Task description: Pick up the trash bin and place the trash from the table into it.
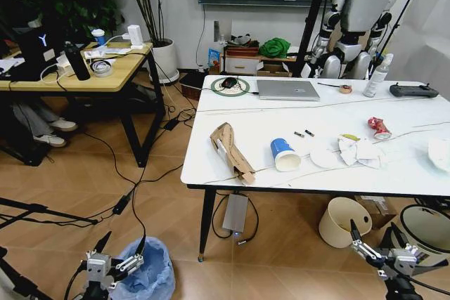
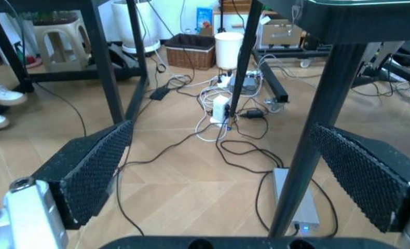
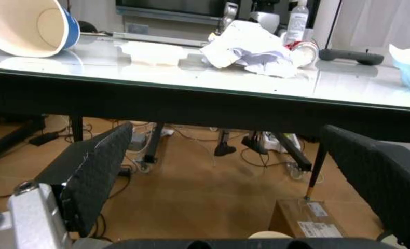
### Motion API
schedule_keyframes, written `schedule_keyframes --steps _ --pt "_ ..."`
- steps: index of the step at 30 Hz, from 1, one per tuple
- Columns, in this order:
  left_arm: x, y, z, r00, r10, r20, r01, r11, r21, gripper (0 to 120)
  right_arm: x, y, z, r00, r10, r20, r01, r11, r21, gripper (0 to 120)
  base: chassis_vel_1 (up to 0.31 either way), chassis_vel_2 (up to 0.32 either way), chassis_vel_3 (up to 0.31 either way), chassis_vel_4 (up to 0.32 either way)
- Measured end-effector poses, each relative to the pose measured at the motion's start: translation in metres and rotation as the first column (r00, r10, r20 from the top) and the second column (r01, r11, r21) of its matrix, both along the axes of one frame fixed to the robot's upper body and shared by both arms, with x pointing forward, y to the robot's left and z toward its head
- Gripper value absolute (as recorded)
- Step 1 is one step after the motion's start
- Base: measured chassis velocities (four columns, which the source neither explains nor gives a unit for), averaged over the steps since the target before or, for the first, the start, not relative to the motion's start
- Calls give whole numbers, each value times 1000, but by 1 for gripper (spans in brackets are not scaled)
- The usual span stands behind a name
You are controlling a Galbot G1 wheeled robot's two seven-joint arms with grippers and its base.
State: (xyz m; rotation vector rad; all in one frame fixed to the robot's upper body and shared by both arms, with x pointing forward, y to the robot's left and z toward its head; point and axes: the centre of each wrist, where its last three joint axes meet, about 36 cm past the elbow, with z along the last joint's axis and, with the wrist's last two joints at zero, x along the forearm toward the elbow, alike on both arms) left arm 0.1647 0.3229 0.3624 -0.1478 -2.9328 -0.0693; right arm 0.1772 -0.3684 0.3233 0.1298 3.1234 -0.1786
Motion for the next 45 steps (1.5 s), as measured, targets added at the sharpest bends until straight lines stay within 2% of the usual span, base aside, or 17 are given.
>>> schedule_keyframes --steps 45 --pt "-1 -1 1 1000 -9 -2 9 1000 22 100 3 1 1 1000 -1 12 1 1000 6 100 0 0 0 0"
